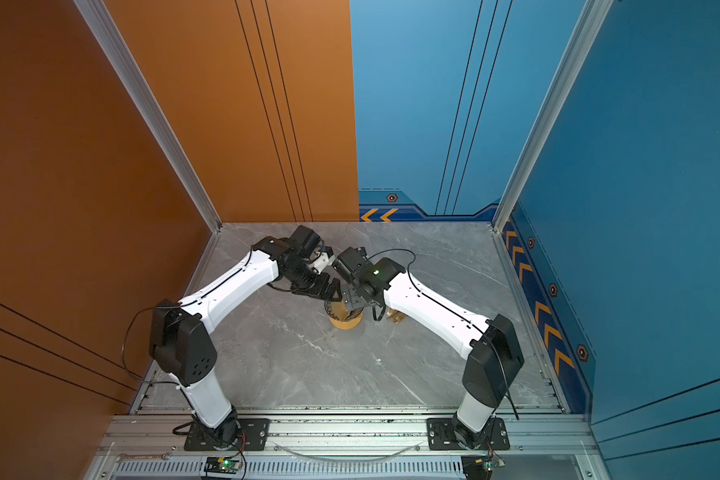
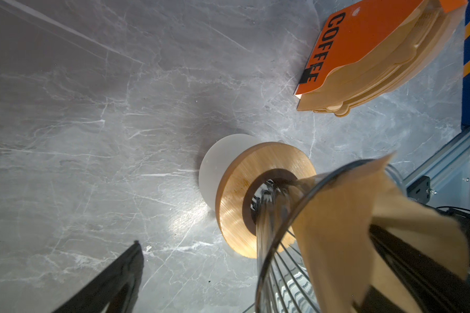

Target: Place the coffee filter in the dripper

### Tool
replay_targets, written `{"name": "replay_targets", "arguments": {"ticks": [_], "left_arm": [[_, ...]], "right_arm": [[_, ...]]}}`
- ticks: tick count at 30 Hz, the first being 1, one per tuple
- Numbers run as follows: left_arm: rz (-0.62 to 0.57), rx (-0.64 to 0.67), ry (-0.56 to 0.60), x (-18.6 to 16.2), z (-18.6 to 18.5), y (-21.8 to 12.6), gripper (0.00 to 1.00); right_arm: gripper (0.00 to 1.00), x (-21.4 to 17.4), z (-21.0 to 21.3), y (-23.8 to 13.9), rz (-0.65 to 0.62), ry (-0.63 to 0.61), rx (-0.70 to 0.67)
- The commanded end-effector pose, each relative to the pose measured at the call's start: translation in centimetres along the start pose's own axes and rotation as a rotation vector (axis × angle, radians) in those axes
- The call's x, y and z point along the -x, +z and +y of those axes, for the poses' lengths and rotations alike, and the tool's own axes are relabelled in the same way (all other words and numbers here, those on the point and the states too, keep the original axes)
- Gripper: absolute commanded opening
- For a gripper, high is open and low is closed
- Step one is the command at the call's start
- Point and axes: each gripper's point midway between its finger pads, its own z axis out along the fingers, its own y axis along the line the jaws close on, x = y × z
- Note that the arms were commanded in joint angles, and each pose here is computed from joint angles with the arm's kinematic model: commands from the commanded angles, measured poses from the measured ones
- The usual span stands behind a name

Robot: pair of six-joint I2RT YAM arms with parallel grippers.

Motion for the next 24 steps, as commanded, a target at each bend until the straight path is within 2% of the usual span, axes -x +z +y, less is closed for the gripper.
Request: {"name": "replay_targets", "arguments": {"ticks": [1, 24], "left_arm": [[0.009, 0.035, 0.023, -0.7, 0.3, -0.4, 0.98], [0.044, 0.068, 0.001, -1.1, 1.6, 0.7, 0.98]], "right_arm": [[0.96, -0.8, -0.6, 0.3, 0.031, -0.021, -0.024], [0.96, -2.1, -0.5, 3.1, 0.102, -0.053, -0.044]]}}
